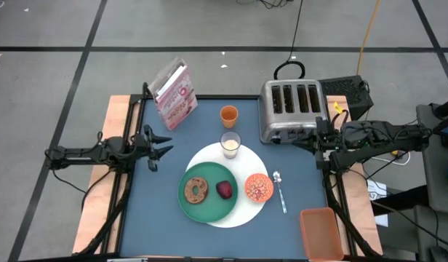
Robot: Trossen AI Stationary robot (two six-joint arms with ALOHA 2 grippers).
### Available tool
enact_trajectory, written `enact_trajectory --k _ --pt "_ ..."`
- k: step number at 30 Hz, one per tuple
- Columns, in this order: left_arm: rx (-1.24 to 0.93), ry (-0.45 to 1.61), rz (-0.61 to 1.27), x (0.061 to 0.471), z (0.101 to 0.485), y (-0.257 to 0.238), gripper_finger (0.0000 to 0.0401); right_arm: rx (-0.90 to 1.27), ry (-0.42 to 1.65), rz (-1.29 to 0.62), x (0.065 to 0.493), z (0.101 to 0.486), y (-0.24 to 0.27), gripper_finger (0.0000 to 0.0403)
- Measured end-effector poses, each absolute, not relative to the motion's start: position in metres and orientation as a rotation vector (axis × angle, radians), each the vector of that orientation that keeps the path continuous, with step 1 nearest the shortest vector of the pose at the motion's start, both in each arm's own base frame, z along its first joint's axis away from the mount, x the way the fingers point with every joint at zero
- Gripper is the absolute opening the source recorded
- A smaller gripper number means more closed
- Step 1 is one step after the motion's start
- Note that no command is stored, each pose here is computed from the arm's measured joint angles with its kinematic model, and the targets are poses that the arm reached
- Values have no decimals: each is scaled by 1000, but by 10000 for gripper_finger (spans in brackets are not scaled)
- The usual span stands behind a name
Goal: Arrange a breakfast setting
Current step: Return to Home Position
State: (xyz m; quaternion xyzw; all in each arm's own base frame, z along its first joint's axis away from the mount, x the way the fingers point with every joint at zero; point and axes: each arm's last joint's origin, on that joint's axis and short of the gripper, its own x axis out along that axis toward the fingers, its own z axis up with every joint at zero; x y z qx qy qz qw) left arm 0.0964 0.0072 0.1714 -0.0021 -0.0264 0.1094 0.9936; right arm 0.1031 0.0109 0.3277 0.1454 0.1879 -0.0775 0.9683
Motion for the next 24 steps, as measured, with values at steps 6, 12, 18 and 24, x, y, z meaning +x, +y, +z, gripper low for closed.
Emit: enact_trajectory --k 6,12,18,24 --pt "-5 -49 219 97 171 7 159 240 335 -79 94 333 11 0" --pt "-13 -48 219 97 171 7 159 125 255 -48 71 338 7 0" --pt "-15 -47 219 97 171 7 159 0 172 -6 49 336 4 0" --pt "-14 -46 219 97 171 7 159 -58 120 1 45 307 3 0"
